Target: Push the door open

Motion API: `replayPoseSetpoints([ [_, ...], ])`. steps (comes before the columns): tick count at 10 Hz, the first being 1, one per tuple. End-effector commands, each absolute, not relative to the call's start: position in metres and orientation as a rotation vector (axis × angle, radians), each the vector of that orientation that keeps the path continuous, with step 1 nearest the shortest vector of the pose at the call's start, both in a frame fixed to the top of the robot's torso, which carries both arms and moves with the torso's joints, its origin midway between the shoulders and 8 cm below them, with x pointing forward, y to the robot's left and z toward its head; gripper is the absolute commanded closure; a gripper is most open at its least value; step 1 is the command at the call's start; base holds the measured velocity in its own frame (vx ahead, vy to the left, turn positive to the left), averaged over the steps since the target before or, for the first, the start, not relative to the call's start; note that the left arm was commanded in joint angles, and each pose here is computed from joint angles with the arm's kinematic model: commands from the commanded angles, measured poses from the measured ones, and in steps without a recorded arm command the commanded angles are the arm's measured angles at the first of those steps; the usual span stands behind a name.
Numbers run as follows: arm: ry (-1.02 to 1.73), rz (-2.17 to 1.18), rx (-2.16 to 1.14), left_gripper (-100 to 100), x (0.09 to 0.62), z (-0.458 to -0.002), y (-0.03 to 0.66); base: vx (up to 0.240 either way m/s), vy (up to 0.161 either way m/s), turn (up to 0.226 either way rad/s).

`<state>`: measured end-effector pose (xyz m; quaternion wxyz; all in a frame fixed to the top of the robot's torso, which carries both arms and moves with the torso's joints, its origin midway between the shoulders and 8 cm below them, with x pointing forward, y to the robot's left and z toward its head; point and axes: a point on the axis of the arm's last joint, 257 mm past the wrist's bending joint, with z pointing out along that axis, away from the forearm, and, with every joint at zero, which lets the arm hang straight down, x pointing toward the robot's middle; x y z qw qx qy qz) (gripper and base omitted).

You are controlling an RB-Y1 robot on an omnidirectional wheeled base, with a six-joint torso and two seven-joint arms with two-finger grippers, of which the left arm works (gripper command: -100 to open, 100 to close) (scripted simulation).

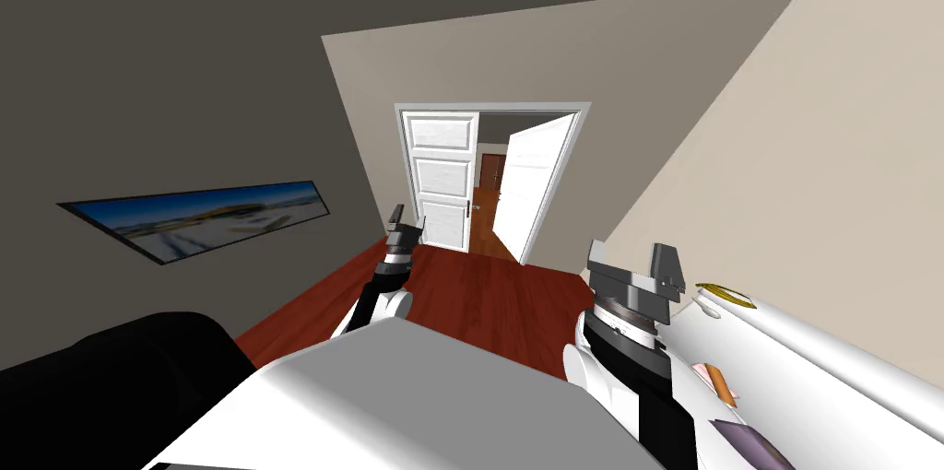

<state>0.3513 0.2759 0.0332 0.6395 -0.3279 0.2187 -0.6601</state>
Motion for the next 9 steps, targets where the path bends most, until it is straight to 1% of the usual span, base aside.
replayPoseSetpoints([
  [1, 0.496, -1.542, -0.778, -100, 0.357, 0.023, 0.277, 0.072, 0.014, -0.137],
  [5, 0.478, -1.63, -0.861, -100, 0.37, -0.005, 0.282, 0.163, 0.03, -0.118],
  [6, 0.474, -1.645, -0.876, -100, 0.372, -0.01, 0.283, 0.128, 0.037, -0.074],
  [9, 0.448, -1.71, -0.952, -100, 0.382, -0.034, 0.288, 0.126, 0.042, -0.129],
])
